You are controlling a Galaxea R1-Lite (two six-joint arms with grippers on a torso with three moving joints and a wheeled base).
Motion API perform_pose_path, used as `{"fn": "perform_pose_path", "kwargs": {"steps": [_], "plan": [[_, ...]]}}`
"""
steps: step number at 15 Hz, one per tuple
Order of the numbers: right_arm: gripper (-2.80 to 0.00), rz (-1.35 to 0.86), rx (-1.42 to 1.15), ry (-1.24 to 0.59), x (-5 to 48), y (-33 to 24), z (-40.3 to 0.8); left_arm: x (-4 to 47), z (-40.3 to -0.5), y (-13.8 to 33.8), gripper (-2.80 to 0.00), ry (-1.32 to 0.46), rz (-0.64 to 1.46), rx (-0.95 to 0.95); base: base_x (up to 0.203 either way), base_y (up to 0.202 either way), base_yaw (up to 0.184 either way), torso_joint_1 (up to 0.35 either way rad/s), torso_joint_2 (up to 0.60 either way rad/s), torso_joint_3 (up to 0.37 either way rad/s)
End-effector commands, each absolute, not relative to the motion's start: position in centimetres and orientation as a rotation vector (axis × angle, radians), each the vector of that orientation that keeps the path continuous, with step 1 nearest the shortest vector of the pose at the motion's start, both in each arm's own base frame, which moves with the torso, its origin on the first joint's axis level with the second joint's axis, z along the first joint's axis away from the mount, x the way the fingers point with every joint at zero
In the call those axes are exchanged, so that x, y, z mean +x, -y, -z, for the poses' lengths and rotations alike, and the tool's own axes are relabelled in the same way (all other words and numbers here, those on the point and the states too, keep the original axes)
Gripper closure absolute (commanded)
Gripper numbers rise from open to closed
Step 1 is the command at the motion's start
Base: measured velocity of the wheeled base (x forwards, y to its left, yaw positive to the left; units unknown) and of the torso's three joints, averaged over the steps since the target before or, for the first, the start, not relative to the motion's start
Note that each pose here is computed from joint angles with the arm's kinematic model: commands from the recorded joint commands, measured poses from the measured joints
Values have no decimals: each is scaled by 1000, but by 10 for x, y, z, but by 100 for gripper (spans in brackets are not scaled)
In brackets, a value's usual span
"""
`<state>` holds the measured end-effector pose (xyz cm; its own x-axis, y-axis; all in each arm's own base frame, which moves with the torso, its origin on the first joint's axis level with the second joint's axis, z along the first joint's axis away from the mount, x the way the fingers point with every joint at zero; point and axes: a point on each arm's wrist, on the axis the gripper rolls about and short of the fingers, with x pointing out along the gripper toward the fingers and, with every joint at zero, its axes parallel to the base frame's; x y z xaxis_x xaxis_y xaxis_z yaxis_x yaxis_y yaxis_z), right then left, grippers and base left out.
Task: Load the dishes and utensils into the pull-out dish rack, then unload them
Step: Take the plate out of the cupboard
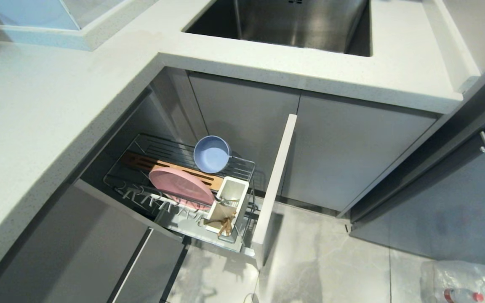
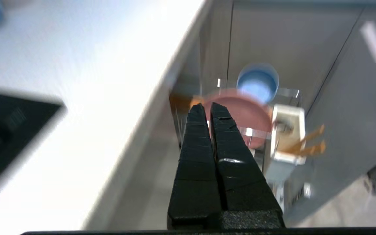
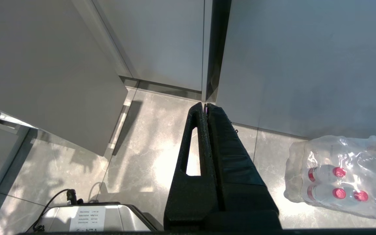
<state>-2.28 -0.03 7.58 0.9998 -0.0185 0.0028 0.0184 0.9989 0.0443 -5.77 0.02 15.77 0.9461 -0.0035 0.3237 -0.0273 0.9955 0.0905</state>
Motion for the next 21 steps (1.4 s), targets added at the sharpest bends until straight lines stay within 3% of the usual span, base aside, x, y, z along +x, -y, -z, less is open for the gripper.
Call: {"fn": "perform_pose_path", "kwargs": {"steps": [1, 4, 9, 12, 16, 21], "plan": [[0, 18, 44, 2, -23, 0, -76, -71, -188, 0, 0, 380, -5, 97, 0, 0, 0, 0, 0, 0], [0, 18, 45, 3, -23, 0, -76, -75, -254, 0, 0, 405, 18, 97, 0, 0, 0, 0, 0, 0], [0, 18, 45, 3, -23, 0, -76, -35, -355, 0, 0, 462, 16, 50, 0, 0, 0, 0, 0, 0], [0, 19, 44, 3, -23, 0, -76, 3, -400, -1, 0, 475, -40, -75, 0, 0, 0, 0, 0, 0], [0, 18, 45, 3, -23, 0, -76, 63, -426, 2, 0, 425, -124, -348, 0, 0, 0, 0, 0, 0], [0, 18, 45, 3, -23, 0, -76, 110, -416, 47, 0, 269, -103, -565, 0, 0, 0, 0, 0, 0]]}}
